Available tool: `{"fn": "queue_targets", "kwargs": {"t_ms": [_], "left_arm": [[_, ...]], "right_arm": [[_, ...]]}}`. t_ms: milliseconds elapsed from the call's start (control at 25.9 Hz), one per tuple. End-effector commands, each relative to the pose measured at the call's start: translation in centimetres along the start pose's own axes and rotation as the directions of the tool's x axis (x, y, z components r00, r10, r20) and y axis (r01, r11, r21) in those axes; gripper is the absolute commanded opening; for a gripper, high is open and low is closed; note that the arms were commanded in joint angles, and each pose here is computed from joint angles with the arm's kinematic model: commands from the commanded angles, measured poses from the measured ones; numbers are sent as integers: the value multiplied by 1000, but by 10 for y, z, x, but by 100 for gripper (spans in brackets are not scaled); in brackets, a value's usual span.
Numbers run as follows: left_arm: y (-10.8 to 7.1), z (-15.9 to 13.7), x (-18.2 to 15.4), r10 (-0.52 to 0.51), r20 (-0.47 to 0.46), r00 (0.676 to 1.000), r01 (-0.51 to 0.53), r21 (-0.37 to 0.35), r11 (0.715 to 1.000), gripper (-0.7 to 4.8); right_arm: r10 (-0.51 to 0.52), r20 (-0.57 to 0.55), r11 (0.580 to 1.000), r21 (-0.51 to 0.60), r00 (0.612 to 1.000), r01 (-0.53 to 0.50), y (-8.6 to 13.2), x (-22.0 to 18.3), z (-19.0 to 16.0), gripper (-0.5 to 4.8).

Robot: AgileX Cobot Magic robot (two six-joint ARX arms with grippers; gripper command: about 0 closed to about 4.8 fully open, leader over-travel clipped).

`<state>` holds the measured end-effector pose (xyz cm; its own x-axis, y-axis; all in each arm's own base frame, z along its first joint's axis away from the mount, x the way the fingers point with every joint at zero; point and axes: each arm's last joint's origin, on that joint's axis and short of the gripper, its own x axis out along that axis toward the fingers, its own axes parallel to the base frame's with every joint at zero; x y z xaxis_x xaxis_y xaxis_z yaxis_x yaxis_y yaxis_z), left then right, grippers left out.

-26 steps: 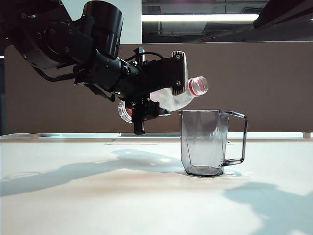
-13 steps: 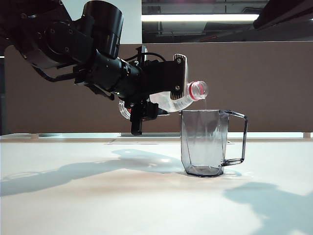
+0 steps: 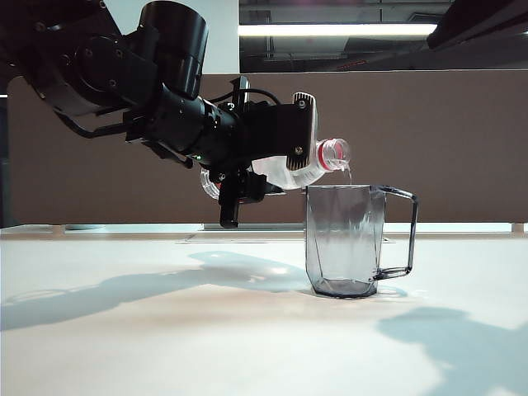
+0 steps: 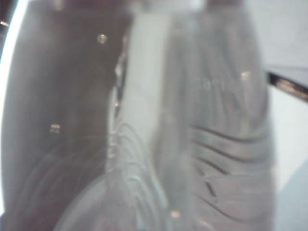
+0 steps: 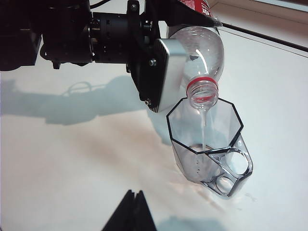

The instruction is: Pick up the mineral water bottle with the left hand on the table and pour water into the mug until it's half full.

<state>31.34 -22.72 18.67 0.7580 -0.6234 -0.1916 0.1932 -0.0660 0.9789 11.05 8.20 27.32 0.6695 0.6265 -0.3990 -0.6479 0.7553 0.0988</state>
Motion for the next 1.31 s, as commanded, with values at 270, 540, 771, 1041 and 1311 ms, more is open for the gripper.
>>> {"fn": "queue_targets", "kwargs": {"t_ms": [270,540,771,1041,1311], "left_arm": [[12,1,-1,78,9,997,-79,57,995,236],[12,1,-1,79,9,997,-79,57,995,236],[12,-4,-1,80,-3,997,-79,55,995,236],[12,-9,-1,80,-16,997,-79,54,995,236],[12,-9,-1,80,-16,997,-79,55,995,236]], "right_arm": [[3,14,1000,-5,1000,-3,0,-1,2,-8],[2,-5,1000,-2,1000,-3,0,-1,0,-8],[2,-3,1000,-3,1000,-2,0,-1,1,-8],[2,-3,1000,-3,1000,-2,0,-1,1,-8],[3,-3,1000,-3,1000,-3,0,-1,1,-8]]}}
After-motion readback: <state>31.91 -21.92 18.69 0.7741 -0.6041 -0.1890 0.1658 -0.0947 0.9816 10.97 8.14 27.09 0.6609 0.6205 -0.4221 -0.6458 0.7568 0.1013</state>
